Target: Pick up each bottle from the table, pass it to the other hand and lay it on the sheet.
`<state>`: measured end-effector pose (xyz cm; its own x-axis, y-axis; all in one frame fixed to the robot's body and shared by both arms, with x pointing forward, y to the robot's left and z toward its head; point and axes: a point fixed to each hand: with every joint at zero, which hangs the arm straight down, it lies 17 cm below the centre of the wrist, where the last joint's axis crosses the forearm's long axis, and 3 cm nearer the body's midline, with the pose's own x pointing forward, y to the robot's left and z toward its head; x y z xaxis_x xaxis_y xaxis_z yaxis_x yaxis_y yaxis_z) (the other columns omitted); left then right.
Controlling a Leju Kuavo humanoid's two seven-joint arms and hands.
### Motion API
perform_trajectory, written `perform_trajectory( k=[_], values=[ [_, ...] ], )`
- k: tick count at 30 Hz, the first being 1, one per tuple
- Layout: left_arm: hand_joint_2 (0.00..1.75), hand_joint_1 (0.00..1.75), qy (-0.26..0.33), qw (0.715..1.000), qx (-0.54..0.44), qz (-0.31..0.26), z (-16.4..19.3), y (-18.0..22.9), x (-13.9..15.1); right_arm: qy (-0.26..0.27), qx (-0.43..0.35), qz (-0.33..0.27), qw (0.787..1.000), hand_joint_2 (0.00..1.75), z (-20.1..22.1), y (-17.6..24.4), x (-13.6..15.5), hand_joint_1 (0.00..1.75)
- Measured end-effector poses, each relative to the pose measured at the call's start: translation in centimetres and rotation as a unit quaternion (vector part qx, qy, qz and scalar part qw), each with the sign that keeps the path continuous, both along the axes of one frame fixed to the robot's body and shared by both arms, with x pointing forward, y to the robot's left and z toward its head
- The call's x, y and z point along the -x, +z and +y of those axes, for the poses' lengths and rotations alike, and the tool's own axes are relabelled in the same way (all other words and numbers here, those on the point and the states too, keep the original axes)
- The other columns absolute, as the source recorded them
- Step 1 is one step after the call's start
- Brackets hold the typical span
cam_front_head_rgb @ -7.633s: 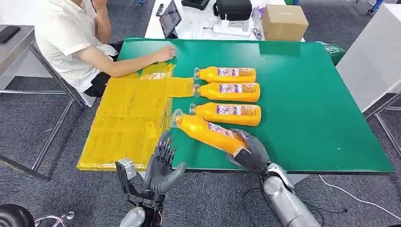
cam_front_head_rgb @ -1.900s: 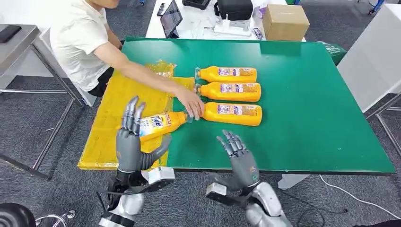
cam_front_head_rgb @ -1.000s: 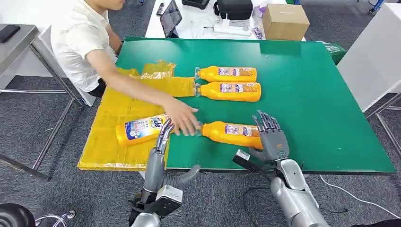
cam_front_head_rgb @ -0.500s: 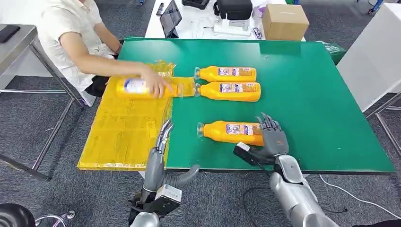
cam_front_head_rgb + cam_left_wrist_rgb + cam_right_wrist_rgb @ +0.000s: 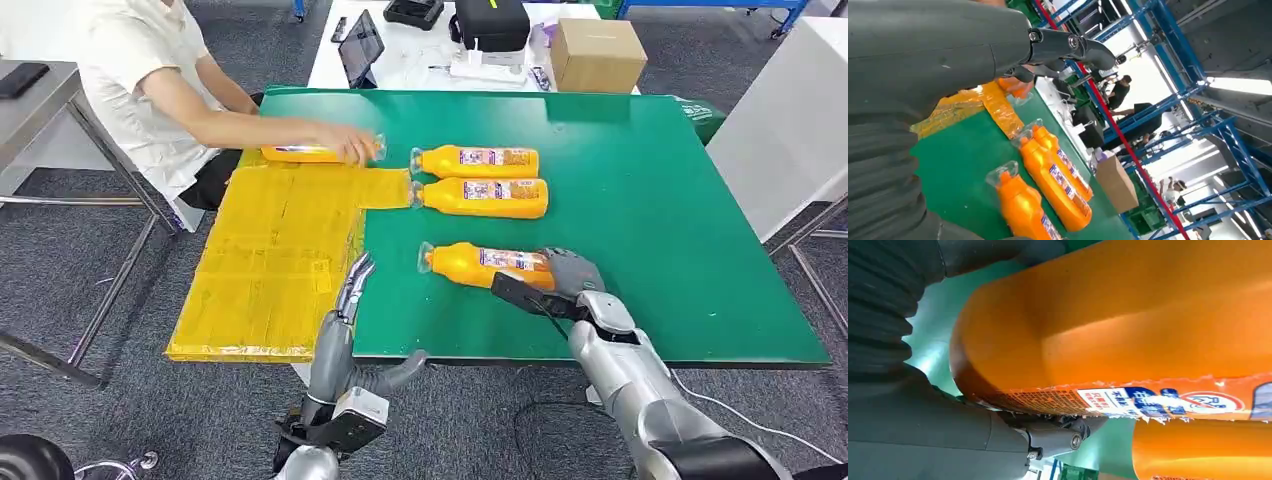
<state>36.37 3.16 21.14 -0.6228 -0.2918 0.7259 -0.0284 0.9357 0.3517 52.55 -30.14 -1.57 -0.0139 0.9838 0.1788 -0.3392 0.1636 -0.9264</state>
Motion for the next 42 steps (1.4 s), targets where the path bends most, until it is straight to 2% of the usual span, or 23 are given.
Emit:
perform_trajectory(
  k=[7, 10, 13, 16, 19, 22, 24, 28, 34, 38, 42],
  values=[
    [1.75, 0.0, -0.007, 1.0, 0.0, 0.006, -0.3, -0.2, 0.0, 0.014, -0.035, 0.004, 0.999, 1.75, 0.4, 0.0, 0.2, 1.75],
    [1.75, 0.0, -0.016, 1.0, 0.015, 0.015, -0.3, -0.4, 0.0, 0.042, -0.112, 0.007, 0.993, 1.75, 1.8, 0.0, 0.9, 1.75],
    [1.75, 0.0, -0.054, 0.994, 0.065, 0.071, -0.7, -1.5, -0.4, 0.062, -0.2, -0.009, 0.978, 1.75, 3.4, 0.3, 2.2, 1.75],
    [1.75, 0.0, -0.098, 0.972, 0.146, 0.158, -0.8, -3.3, -0.9, 0.057, -0.24, -0.031, 0.969, 1.75, 3.9, 0.8, 2.9, 1.75],
    [1.75, 0.0, -0.116, 0.956, 0.186, 0.196, -0.7, -4.2, -1.2, 0.052, -0.268, -0.044, 0.961, 1.75, 4.5, 1.2, 3.5, 1.75],
    [1.75, 0.0, -0.127, 0.914, 0.282, 0.262, 0.2, -6.0, -1.6, 0.045, -0.327, -0.077, 0.941, 1.75, 5.7, 2.4, 4.4, 1.75],
    [1.75, 0.0, -0.12, 0.891, 0.332, 0.286, 1.2, -7.0, -1.7, 0.035, -0.368, -0.098, 0.924, 1.75, 7.0, 3.4, 5.2, 1.75],
    [1.75, 0.0, -0.118, 0.862, 0.385, 0.307, 2.2, -7.6, -1.7, 0.034, -0.424, -0.114, 0.898, 1.75, 9.6, 4.7, 6.9, 1.75],
    [1.75, 0.0, -0.169, 0.824, 0.431, 0.325, 1.6, -6.9, -1.2, 0.091, -0.466, -0.099, 0.874, 1.75, 15.3, 6.0, 9.2, 1.75],
    [1.75, 0.0, -0.19, 0.819, 0.439, 0.317, 1.5, -5.6, -1.2, 0.132, -0.477, -0.074, 0.866, 1.75, 19.8, 6.0, 11.0, 1.75],
    [1.75, 0.0, -0.194, 0.819, 0.44, 0.312, 1.6, -5.2, -1.2, 0.151, -0.479, -0.065, 0.862, 1.75, 21.8, 6.1, 11.8, 1.75]
  ],
)
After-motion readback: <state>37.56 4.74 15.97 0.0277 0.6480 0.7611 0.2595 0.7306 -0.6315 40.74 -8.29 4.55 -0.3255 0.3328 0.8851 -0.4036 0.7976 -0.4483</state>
